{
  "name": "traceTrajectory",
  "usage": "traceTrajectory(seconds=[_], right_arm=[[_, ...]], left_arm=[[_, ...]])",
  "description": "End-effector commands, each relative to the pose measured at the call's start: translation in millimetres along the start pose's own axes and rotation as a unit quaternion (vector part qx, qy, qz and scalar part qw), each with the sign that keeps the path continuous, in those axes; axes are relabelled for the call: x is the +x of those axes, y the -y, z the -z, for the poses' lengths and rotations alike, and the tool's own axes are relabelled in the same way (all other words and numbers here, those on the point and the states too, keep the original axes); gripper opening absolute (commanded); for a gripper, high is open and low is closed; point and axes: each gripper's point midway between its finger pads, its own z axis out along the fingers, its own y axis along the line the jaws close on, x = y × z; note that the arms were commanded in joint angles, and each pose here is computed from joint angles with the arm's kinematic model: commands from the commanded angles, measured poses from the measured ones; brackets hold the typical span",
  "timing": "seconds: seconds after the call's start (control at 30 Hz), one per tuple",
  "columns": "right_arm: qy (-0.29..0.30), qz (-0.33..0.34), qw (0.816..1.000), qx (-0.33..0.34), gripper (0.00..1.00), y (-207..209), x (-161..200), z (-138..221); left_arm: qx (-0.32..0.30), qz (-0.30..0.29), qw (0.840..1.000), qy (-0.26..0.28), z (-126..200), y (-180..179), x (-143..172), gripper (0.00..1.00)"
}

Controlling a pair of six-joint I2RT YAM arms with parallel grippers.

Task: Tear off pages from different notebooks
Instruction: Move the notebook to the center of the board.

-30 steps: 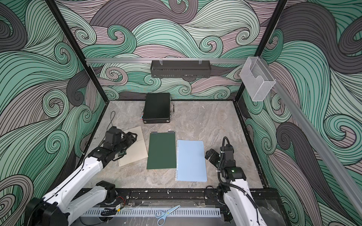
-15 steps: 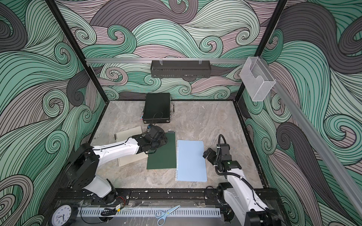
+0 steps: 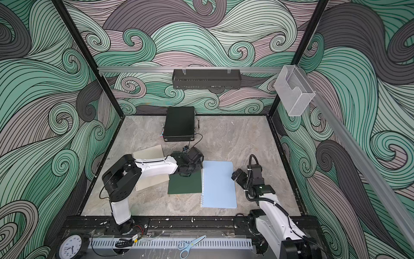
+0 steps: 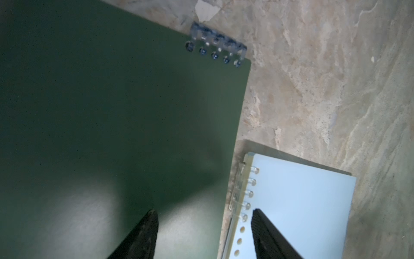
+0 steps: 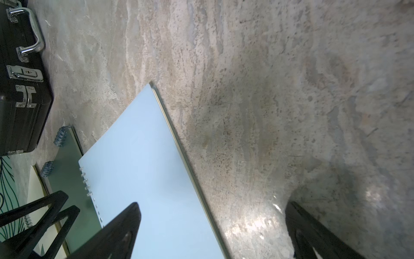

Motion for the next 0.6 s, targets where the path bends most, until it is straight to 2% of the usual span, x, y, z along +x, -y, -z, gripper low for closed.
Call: traceTrajectory(seconds=[0.0,0.57], right_arm=[[0.000,-0.005,1.000,0.018,0.99,9,3,-2],[-0.013,-0.032,0.999,0.008,0.99,5,7,-15]], left_arm=[[-0.015,-0.006,1.000,-0.019,-8,3,8,0.65],[0.014,-0.033,0.995,-0.088,-44,34,36,0.63]])
